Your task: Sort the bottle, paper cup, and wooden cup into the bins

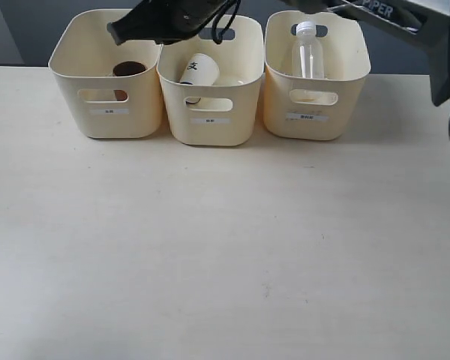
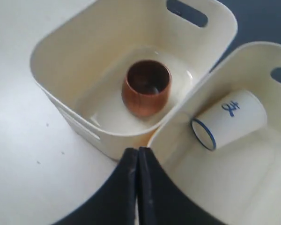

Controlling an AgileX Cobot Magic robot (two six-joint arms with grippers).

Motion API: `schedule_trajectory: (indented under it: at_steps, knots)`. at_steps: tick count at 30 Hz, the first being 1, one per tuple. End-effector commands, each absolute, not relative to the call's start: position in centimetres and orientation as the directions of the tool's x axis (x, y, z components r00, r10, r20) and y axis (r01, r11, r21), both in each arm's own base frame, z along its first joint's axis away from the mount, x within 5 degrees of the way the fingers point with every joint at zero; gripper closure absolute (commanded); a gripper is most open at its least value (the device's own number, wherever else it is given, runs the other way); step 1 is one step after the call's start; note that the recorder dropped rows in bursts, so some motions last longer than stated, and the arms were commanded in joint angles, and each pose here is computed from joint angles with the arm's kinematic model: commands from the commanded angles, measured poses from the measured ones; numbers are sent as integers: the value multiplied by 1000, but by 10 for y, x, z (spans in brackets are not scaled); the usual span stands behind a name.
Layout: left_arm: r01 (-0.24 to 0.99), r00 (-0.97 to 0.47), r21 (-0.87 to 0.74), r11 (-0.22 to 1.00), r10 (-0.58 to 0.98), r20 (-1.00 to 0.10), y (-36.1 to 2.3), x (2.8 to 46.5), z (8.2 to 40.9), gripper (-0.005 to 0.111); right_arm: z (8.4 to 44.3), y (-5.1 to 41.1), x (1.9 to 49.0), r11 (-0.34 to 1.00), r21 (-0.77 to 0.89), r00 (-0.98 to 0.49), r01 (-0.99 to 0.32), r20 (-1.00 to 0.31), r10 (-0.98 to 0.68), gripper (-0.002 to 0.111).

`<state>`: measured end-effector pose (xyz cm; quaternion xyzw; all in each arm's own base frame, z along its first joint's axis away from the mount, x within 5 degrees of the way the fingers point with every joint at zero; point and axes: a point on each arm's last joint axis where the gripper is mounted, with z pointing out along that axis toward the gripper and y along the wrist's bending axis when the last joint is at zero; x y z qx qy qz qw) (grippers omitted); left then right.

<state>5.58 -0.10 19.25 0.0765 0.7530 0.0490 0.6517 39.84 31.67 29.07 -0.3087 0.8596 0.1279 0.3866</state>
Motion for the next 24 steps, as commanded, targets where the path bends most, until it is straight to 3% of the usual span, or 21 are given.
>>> schedule_trajectory:
  at_steps: [1,13,24]
  knots:
    - [52,-130,177,983,183,-975,-1,56,193,107,304,299,389,796,-86,-561,-599,-664,-494,109]
    - [52,-130,177,983,183,-975,-1,56,193,107,353,260,365,861,-197,-642,-469,-593,-486,109]
    - [52,-130,177,983,183,-975,-1,56,193,107,412,226,332,899,-207,-643,-387,-638,-424,109]
